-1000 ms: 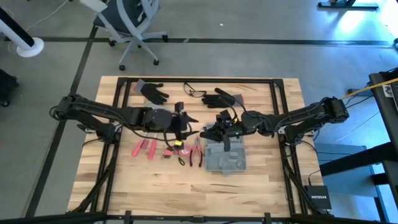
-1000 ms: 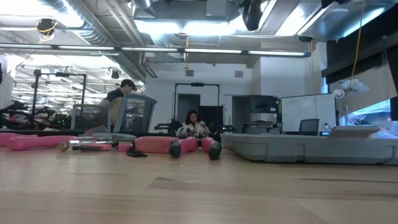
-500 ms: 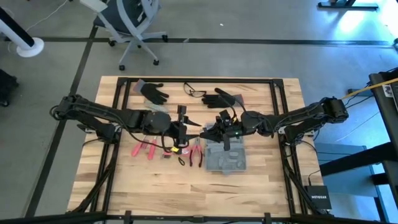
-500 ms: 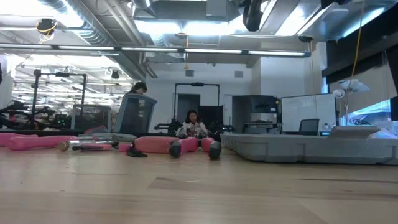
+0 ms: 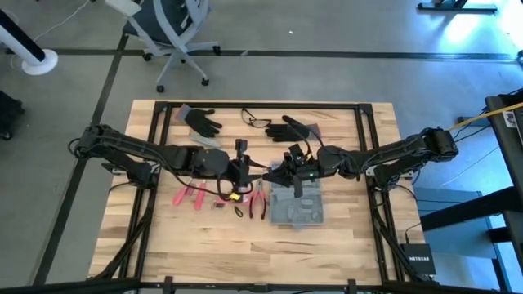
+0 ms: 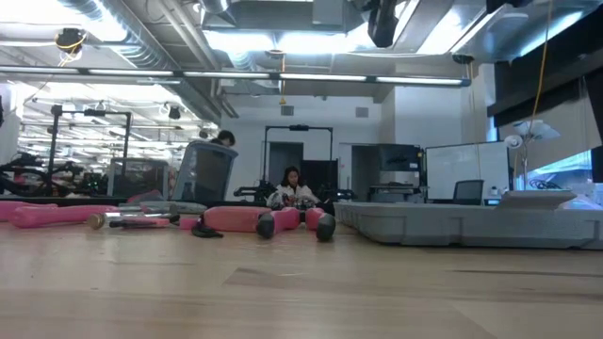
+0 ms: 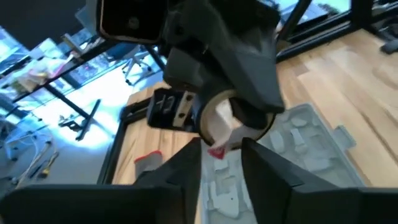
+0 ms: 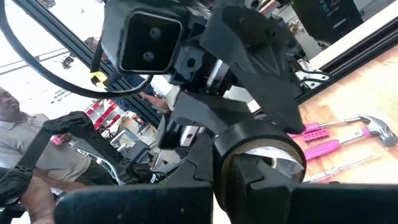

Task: Prefit tool cases
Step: Put the black electrical tape into the prefit tool case

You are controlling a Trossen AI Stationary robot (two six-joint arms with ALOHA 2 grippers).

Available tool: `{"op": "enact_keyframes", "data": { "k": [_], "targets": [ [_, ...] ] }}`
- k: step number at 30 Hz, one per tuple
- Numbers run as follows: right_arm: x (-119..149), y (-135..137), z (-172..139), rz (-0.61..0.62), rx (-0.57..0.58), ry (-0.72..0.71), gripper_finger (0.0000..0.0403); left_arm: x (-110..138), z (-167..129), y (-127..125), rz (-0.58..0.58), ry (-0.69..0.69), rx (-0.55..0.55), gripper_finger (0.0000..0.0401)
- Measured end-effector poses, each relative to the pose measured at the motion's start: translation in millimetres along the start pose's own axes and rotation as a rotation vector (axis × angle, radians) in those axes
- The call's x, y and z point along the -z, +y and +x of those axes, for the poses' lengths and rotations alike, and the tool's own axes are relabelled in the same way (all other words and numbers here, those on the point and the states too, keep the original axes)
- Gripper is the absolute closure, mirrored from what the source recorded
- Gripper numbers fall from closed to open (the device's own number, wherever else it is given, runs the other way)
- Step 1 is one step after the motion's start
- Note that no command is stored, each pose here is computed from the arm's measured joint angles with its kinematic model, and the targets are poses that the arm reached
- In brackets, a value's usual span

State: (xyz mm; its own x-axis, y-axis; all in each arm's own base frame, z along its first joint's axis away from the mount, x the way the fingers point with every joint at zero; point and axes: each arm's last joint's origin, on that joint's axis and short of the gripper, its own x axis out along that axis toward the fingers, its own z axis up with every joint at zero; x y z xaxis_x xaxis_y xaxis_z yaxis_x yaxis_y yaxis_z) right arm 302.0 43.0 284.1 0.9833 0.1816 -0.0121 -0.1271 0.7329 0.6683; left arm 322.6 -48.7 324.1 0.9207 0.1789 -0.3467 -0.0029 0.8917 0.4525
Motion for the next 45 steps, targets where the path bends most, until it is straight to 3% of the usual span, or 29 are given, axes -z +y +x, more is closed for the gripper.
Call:
{"op": "enact_keyframes", "data": {
  "k": [18, 27, 35, 45],
  "targets": [
    [-0.3, -0.7, -0.1, -0.002, 0.017, -0.009, 0.0395, -5.0, -1.6, -0.2, 0.03, -0.021, -0.018, 0.0397],
    [-12.6, -4.7, -0.8, -0.006, 0.018, -0.102, 0.0395, -5.2, -3.9, -4.6, -0.12, -0.006, 0.003, 0.0401],
    [-37.1, -15.8, -5.1, 0.011, 0.006, -0.243, 0.0399, 4.1, -7.2, -14.7, -0.182, 0.103, 0.058, 0.0401],
    [-34.4, -9.8, -4.8, -0.005, -0.123, -0.15, 0.04, -2.3, -38.7, 6.9, -0.158, 0.079, -0.014, 0.0401]
  ]
}}
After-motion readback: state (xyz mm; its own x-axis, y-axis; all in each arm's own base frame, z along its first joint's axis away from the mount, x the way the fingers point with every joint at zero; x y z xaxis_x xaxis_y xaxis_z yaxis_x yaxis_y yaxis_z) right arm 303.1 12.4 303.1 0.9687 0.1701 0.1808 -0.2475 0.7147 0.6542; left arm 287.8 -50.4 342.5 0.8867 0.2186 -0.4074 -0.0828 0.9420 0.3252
